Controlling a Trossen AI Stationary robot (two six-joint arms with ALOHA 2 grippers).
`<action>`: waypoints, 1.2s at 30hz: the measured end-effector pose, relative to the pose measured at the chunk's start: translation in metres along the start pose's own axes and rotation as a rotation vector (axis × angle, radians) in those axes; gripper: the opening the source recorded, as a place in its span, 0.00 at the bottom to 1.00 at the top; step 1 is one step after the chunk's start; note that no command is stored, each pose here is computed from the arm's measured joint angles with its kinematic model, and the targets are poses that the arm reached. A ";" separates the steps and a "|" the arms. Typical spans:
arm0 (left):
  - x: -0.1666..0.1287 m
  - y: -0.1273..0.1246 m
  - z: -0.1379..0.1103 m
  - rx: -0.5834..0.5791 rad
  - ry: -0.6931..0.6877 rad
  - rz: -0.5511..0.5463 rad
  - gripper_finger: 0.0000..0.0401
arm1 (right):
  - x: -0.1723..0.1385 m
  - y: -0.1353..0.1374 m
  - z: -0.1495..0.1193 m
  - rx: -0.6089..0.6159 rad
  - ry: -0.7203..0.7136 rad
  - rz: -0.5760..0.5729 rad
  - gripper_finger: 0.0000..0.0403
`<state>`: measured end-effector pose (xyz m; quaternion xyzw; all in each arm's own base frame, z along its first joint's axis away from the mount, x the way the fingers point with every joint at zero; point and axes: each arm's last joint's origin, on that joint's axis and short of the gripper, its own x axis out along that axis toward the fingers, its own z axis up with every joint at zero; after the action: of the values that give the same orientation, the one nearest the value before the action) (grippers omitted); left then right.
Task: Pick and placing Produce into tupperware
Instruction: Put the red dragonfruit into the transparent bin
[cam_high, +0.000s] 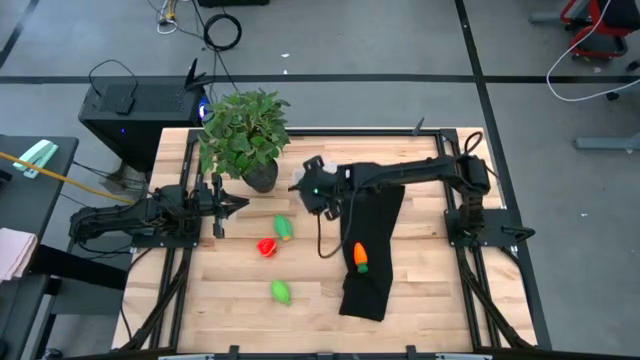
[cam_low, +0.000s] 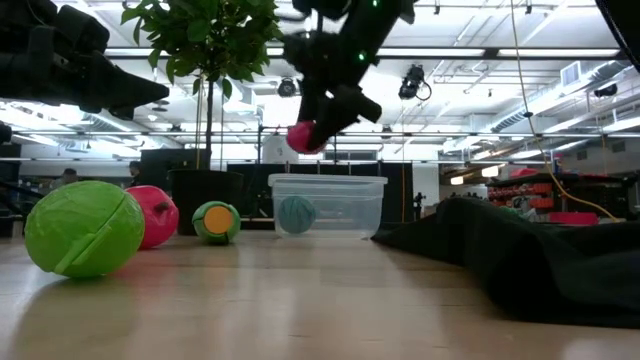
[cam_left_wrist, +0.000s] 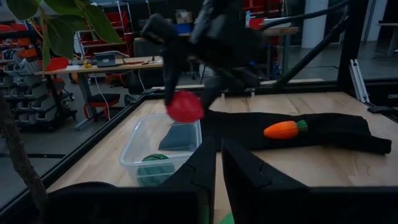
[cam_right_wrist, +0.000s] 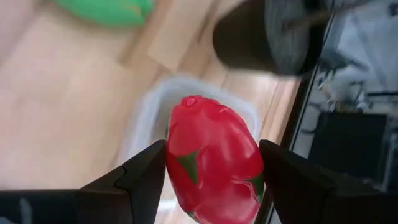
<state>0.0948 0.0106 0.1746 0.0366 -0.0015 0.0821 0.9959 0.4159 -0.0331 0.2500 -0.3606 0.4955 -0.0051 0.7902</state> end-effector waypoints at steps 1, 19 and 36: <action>0.000 0.000 0.000 0.000 0.000 0.000 0.08 | 0.002 -0.003 -0.004 0.011 0.011 0.005 0.62; 0.000 0.000 0.000 0.000 0.000 0.000 0.08 | 0.018 -0.033 -0.040 0.175 0.029 0.088 0.62; 0.000 0.000 0.000 0.000 0.000 -0.001 0.10 | 0.021 -0.039 -0.049 0.334 -0.013 0.186 0.62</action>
<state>0.0948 0.0106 0.1746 0.0368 -0.0015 0.0819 0.9960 0.4011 -0.0972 0.2438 -0.1772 0.5138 -0.0120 0.8393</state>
